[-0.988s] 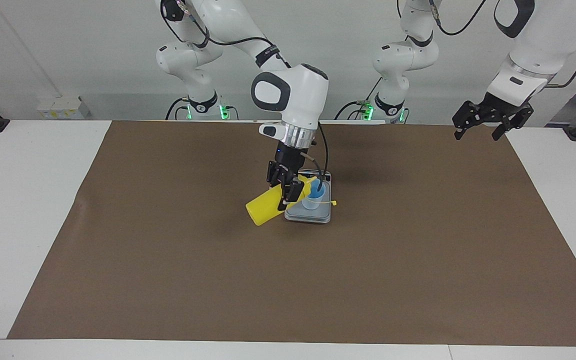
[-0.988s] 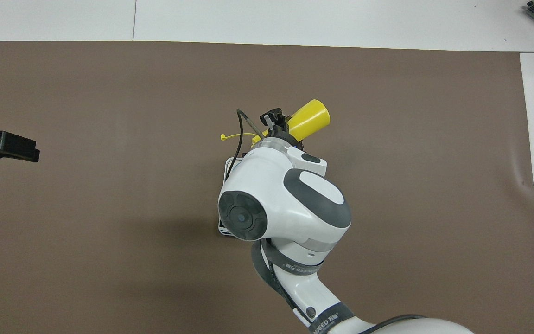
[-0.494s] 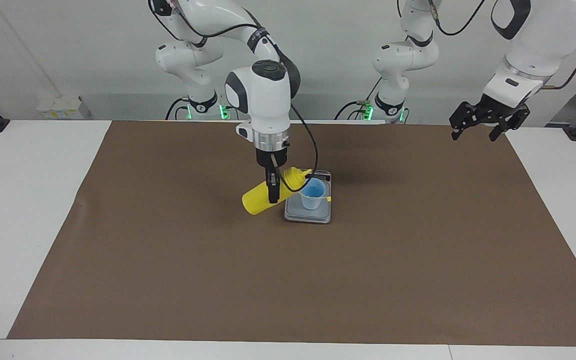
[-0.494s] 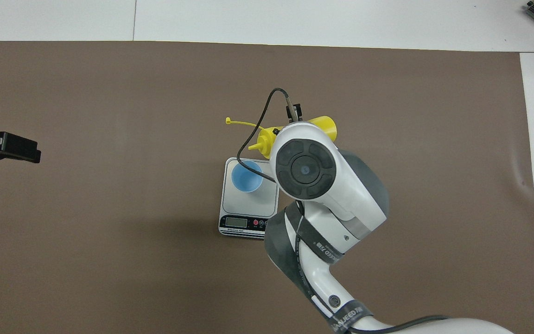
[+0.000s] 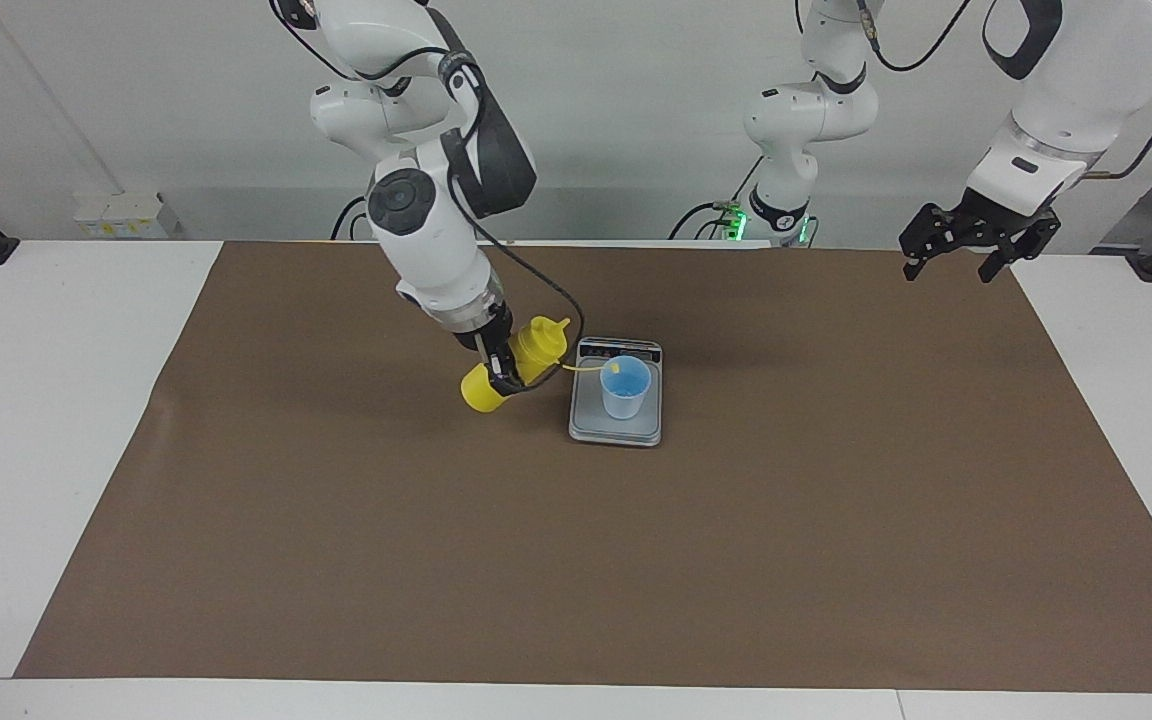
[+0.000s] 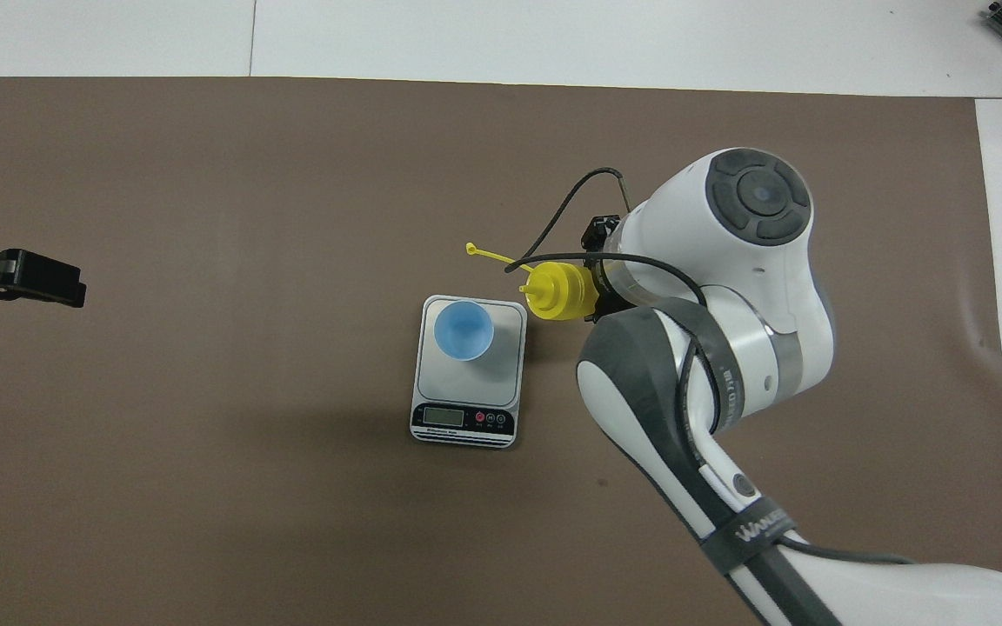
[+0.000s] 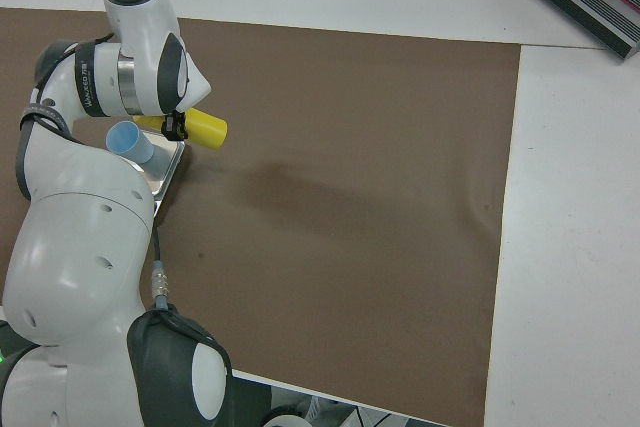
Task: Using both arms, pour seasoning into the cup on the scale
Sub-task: 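Turn the bottle upright and move it back beside the scale, then lower the yellow bottle onto the table and open the right gripper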
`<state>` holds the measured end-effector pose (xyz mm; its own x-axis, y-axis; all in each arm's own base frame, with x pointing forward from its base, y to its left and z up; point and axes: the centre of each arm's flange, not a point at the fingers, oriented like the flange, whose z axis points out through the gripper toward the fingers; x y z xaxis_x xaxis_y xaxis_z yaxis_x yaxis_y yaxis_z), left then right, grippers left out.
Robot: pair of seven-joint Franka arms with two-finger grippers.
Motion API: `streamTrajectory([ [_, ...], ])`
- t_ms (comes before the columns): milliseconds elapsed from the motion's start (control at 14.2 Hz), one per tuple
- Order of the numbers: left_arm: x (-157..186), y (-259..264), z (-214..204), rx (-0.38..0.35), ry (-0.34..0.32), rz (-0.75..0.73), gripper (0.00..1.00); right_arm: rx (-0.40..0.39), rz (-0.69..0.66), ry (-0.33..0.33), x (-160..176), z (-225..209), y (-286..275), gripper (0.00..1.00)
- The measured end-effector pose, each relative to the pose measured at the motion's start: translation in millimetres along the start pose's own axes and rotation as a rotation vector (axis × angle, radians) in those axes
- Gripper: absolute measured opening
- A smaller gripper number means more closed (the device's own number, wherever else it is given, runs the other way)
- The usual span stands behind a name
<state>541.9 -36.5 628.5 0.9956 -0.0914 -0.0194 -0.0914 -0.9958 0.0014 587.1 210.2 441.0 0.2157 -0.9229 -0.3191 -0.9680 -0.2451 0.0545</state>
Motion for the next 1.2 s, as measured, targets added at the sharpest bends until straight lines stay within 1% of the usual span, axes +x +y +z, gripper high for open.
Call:
streamTrajectory([
  [141,0,0,0,0.0,0.0,-0.001,1.0,-0.012,-0.037,-0.092,34,-1,7,0.53],
  [423,0,0,1,0.0,-0.003,-0.001,1.0,0.016,-0.077,-0.275,101,9,33,0.53],
  [494,0,0,3,0.0,-0.002,-0.001,1.0,0.019,-0.079,-0.304,114,12,39,0.53],
  [706,-1,0,8,0.002,-0.001,0.0,1.0,0.028,-0.091,-0.388,151,21,54,0.53],
  [847,-2,2,8,0.003,0.003,0.002,1.0,0.032,-0.08,-0.42,175,24,65,0.53],
  [988,-3,3,7,0.003,0.005,0.004,1.0,0.027,-0.061,-0.435,191,31,74,0.53],
  [1199,-3,4,7,0.003,0.006,0.006,1.0,0.059,-0.051,-0.496,201,39,82,0.53],
])
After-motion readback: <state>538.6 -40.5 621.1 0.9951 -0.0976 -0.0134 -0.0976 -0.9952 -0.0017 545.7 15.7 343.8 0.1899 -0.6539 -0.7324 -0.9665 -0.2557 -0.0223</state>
